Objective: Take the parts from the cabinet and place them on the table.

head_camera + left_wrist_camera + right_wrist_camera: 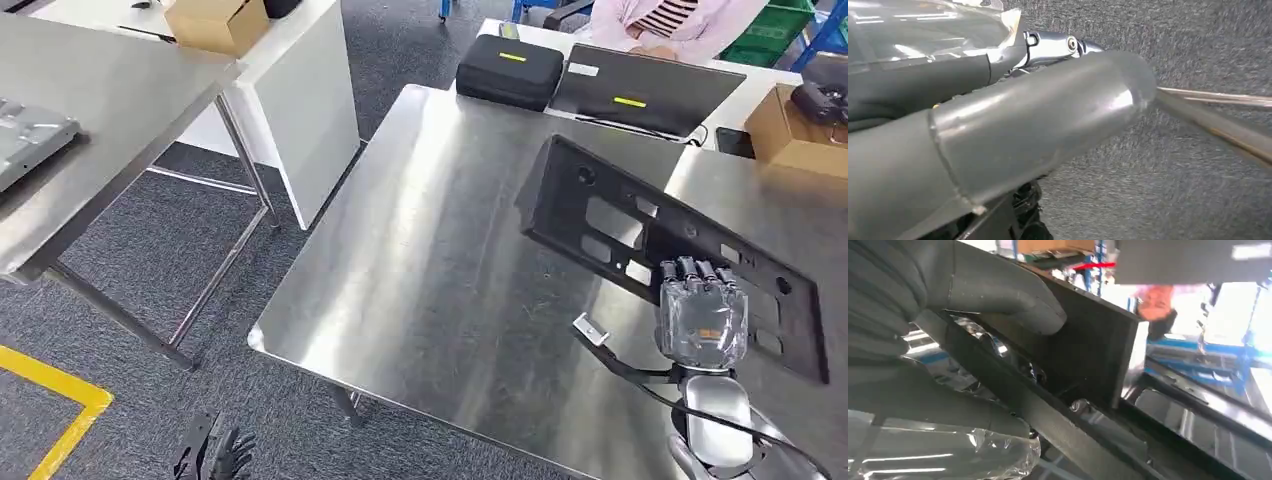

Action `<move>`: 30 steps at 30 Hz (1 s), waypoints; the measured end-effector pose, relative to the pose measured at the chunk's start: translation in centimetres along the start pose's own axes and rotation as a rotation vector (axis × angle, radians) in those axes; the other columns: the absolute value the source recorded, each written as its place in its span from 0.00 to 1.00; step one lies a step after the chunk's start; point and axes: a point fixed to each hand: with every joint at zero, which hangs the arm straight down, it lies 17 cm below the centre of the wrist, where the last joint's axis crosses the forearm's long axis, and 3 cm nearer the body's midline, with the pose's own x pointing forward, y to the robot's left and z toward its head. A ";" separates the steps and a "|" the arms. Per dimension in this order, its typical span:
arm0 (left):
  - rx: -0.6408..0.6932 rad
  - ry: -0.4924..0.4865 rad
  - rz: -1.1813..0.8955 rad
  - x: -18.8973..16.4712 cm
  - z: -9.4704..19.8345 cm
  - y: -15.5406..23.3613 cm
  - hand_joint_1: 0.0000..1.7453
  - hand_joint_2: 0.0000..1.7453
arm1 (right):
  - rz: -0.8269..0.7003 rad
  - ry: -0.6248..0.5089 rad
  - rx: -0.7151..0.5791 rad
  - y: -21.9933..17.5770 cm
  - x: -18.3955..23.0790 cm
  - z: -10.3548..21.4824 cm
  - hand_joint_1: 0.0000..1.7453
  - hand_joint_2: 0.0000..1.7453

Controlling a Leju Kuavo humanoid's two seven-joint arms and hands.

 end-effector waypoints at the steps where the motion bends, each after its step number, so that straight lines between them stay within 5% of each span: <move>1: 0.000 0.001 -0.004 0.0 0.0 0.0 0.00 0.00 | 0.009 0.004 0.010 0.5 -0.4 -0.2 1.00 1.00; 21: -0.008 0.021 -0.029 0.1 0.0 -0.8 0.00 0.00 | 0.100 0.385 0.237 10.1 -16.5 -4.3 1.00 1.00; 30: -0.005 0.019 -0.028 0.6 -0.1 -1.0 0.00 0.00 | 0.144 0.531 0.385 14.2 -20.4 -3.3 1.00 1.00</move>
